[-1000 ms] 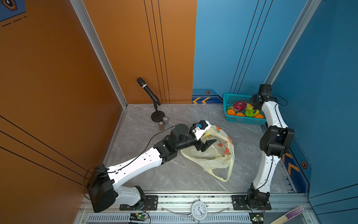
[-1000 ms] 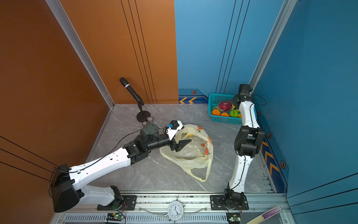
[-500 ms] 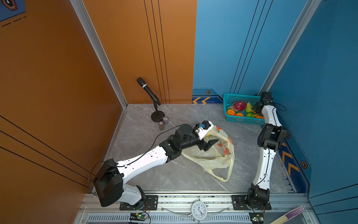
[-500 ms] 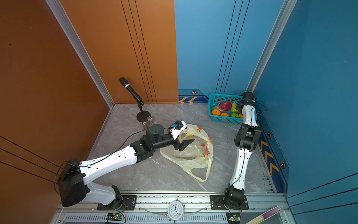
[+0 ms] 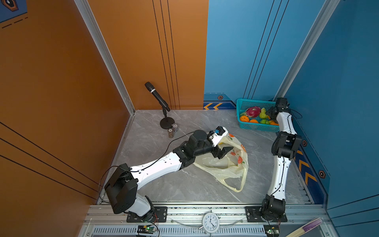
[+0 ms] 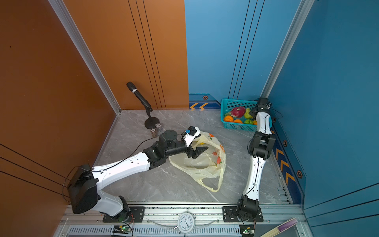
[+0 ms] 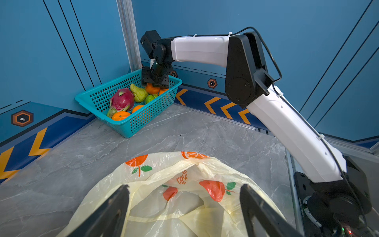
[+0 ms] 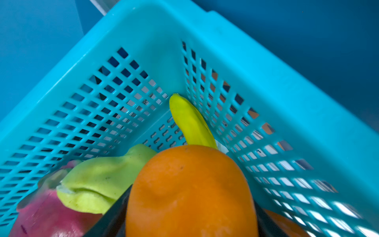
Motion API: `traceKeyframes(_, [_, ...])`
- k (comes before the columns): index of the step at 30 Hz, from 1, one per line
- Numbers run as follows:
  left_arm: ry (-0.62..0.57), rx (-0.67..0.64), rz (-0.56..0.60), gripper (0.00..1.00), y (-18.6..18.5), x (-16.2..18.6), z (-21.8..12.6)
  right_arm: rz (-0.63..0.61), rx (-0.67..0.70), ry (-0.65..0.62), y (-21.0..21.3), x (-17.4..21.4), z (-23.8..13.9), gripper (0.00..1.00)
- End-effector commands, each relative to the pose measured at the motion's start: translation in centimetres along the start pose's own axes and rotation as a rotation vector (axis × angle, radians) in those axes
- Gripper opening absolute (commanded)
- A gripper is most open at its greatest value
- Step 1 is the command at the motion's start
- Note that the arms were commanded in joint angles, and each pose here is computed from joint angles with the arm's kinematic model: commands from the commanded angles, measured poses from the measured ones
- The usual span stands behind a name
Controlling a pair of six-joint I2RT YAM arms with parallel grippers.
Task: Untie the knot of the plastic bag and take out the fruit
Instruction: 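Move the right gripper back to grip the bag side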
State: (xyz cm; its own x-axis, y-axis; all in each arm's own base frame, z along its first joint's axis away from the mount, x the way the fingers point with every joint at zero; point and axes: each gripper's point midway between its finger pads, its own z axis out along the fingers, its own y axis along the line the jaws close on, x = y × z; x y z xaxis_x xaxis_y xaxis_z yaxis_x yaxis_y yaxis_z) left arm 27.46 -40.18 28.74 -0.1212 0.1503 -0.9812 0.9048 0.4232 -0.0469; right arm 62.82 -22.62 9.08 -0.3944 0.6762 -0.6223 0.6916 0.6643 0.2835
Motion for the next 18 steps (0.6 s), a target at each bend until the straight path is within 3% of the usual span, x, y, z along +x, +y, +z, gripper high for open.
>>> traceKeyframes(1, [-0.049,0.037,-0.030,0.85,-0.4,-1.9,-0.1,0.005,-0.043,-0.021,1.6,-2.0,-3.5,0.77])
traceKeyframes(10, [-0.046,0.053,-0.080,0.85,-1.0,-2.0,-0.4,-0.061,-0.082,-0.072,3.7,-4.1,-12.2,0.86])
traceKeyframes(18, [0.002,0.074,-0.116,0.85,-2.0,-1.1,-0.9,-0.158,-0.212,-0.136,6.3,-4.5,-24.3,0.87])
